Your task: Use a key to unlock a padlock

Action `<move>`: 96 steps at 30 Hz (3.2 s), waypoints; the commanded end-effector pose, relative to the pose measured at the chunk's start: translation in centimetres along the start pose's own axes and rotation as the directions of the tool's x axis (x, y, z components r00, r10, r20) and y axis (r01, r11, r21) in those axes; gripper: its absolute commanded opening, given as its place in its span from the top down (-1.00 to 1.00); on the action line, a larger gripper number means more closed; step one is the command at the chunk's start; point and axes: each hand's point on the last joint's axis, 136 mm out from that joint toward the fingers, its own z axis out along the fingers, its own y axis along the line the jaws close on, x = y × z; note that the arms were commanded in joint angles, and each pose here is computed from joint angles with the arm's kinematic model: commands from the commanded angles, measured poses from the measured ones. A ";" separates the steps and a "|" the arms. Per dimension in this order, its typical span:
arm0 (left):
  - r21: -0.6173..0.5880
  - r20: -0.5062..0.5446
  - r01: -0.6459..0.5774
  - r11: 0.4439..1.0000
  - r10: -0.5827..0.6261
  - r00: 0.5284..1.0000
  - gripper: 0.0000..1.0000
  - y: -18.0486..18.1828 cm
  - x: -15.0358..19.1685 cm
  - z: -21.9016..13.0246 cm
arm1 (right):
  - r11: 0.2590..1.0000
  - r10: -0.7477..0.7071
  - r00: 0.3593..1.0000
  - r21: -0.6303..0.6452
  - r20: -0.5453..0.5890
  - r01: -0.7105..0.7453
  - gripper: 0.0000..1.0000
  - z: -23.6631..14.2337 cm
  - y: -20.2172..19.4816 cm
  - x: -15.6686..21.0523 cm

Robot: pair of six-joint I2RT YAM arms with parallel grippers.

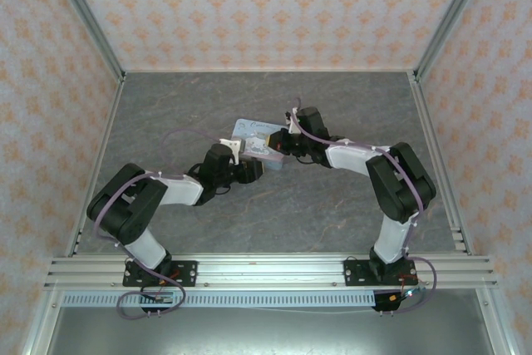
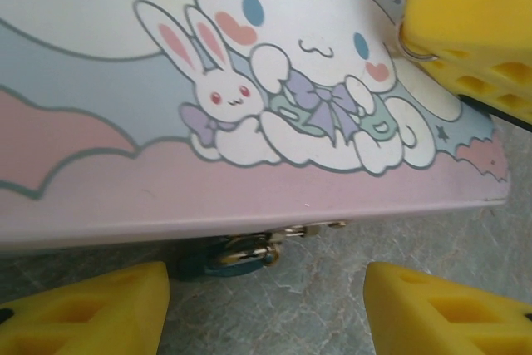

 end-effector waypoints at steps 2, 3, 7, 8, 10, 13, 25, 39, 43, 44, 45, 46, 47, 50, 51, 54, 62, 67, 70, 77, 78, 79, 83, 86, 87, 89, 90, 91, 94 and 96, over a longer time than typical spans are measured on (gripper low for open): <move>-0.030 0.040 -0.052 0.998 0.053 0.998 -0.27 0.2 -1.1 0.5 | 0.991 0.077 0.991 0.119 -0.111 -0.064 1.00 1.0 -3.9 4.3; -0.030 0.036 -0.055 0.998 0.056 0.998 -0.27 0.2 -1.0 0.7 | 0.991 0.074 0.991 0.118 -0.111 -0.061 1.00 1.0 -3.8 4.3; -0.036 0.024 -0.063 0.997 0.064 0.998 -0.21 0.4 -0.8 1.1 | 0.991 0.073 0.991 0.119 -0.113 -0.059 1.00 1.0 -3.9 4.4; -0.035 0.022 -0.066 0.997 0.067 0.997 -0.19 0.4 -0.7 1.2 | 0.991 0.072 0.991 0.118 -0.113 -0.058 1.00 1.0 -3.8 4.4; -0.034 0.016 -0.075 0.997 0.076 0.997 -0.14 0.3 -0.6 1.4 | 0.991 0.072 0.991 0.119 -0.114 -0.058 1.00 1.0 -3.9 4.4; -0.037 0.005 -0.083 0.996 0.083 0.997 -0.10 0.3 -0.5 1.8 | 0.992 0.067 0.991 0.118 -0.115 -0.054 1.00 1.0 -3.7 4.5; -0.041 -0.025 -0.078 0.996 0.077 0.997 0.05 0.3 0.4 3.0 | 0.992 0.061 0.991 0.116 -0.116 -0.047 1.00 1.0 -3.6 4.5; -0.066 -0.043 -0.070 0.995 0.068 0.997 0.24 0.1 0.9 4.1 | 0.992 0.061 0.991 0.120 -0.118 -0.047 1.00 0.9 -3.7 4.7; -0.083 -0.043 -0.071 0.994 0.068 0.997 0.31 0.4 0.9 4.2 | 0.992 0.061 0.991 0.119 -0.117 -0.047 1.00 0.9 -3.7 4.7; -0.085 -0.044 -0.070 0.994 0.066 0.997 0.34 0.4 1.0 4.2 | 0.992 0.060 0.991 0.119 -0.116 -0.046 1.00 0.9 -3.7 4.7; -0.084 -0.042 -0.069 0.994 0.066 0.997 0.36 0.4 0.9 4.2 | 0.992 0.060 0.991 0.117 -0.117 -0.046 1.00 0.9 -3.7 4.7; -0.083 -0.039 -0.066 0.994 0.063 0.997 0.39 0.3 0.8 4.2 | 0.992 0.059 0.991 0.117 -0.117 -0.045 1.00 0.9 -3.7 4.7; -0.082 -0.038 -0.066 0.994 0.063 0.997 0.41 0.3 0.8 4.1 | 0.992 0.057 0.992 0.116 -0.115 -0.044 1.00 0.8 -3.6 4.6; -0.081 -0.027 -0.060 0.995 0.058 0.998 0.45 0.1 0.4 4.0 | 0.993 0.051 0.993 0.110 -0.111 -0.039 1.00 0.7 -3.4 4.5; -0.080 -0.024 -0.059 0.995 0.057 0.998 0.46 0.0 0.3 4.0 | 0.994 0.047 0.993 0.104 -0.105 -0.036 1.00 0.7 -3.2 4.4; -0.079 -0.018 -0.049 0.996 0.048 0.999 0.48 -0.1 0.0 3.7 | 0.996 0.021 0.996 0.083 -0.088 -0.014 1.00 0.3 -2.3 3.8; -0.076 -0.019 0.052 0.996 -0.054 0.998 0.58 -1.5 -1.2 1.8 | 0.978 -0.185 0.983 0.097 0.008 0.183 1.00 -3.8 1.1 1.1; -0.054 -0.056 0.154 0.987 -0.157 0.986 0.64 -2.6 -1.2 0.9 | 0.954 -0.277 0.960 0.129 0.034 0.271 1.00 -7.0 1.4 1.9; -0.038 -0.083 0.221 0.975 -0.223 0.971 0.71 -3.3 -1.1 0.4 | 0.946 -0.310 0.950 0.107 0.040 0.305 1.00 -8.3 1.3 3.4; -0.038 -0.137 0.372 0.927 -0.374 0.917 0.73 -4.6 -1.0 -0.5 | 0.920 -0.391 0.920 0.011 0.021 0.391 1.00 -9.2 1.2 7.9; -0.032 -0.146 0.391 0.920 -0.391 0.909 0.74 -4.9 -1.0 -0.6 | 0.910 -0.415 0.910 0.008 0.008 0.415 1.00 -9.0 1.2 8.6; -0.030 -0.156 0.410 0.912 -0.409 0.899 0.74 -5.1 -0.9 -0.7 | 0.898 -0.441 0.898 0.013 -0.007 0.441 1.00 -8.7 1.1 9.4; -0.040 -0.184 0.446 0.894 -0.445 0.876 0.75 -5.6 -0.9 -1.1 | 0.867 -0.496 0.867 0.025 -0.036 0.497 1.00 -7.7 0.8 11.0; -0.040 -0.184 0.459 0.887 -0.458 0.869 0.75 -5.9 -1.1 -1.5 | 0.856 -0.515 0.856 0.027 -0.031 0.516 1.00 -6.9 0.6 11.3; -0.040 -0.184 0.463 0.885 -0.462 0.867 0.75 -6.0 -1.2 -1.7 | 0.856 -0.516 0.856 0.031 -0.033 0.517 1.00 -6.7 0.4 11.4; -0.034 -0.185 0.471 0.882 -0.469 0.864 0.75 -6.2 -1.3 -1.9 | 0.852 -0.521 0.853 0.031 -0.037 0.522 1.00 -6.3 0.2 11.4; -0.027 -0.188 0.475 0.880 -0.471 0.862 0.75 -6.4 -1.3 -2.1 | 0.850 -0.524 0.851 0.032 -0.041 0.525 1.00 -6.1 0.1 11.5; -0.023 -0.193 0.480 0.877 -0.475 0.859 0.75 -6.6 -1.4 -2.2 | 0.848 -0.528 0.848 0.033 -0.040 0.529 1.00 -5.9 0.0 11.4; -0.021 -0.202 0.493 0.870 -0.486 0.850 0.75 -6.8 -1.3 -2.3 | 0.840 -0.539 0.841 0.047 -0.040 0.541 1.00 -5.6 -0.3 11.2; -0.025 -0.206 0.495 0.869 -0.489 0.848 0.75 -6.8 -1.2 -2.4 | 0.833 -0.548 0.836 0.062 -0.031 0.549 1.00 -5.5 -0.5 11.0</move>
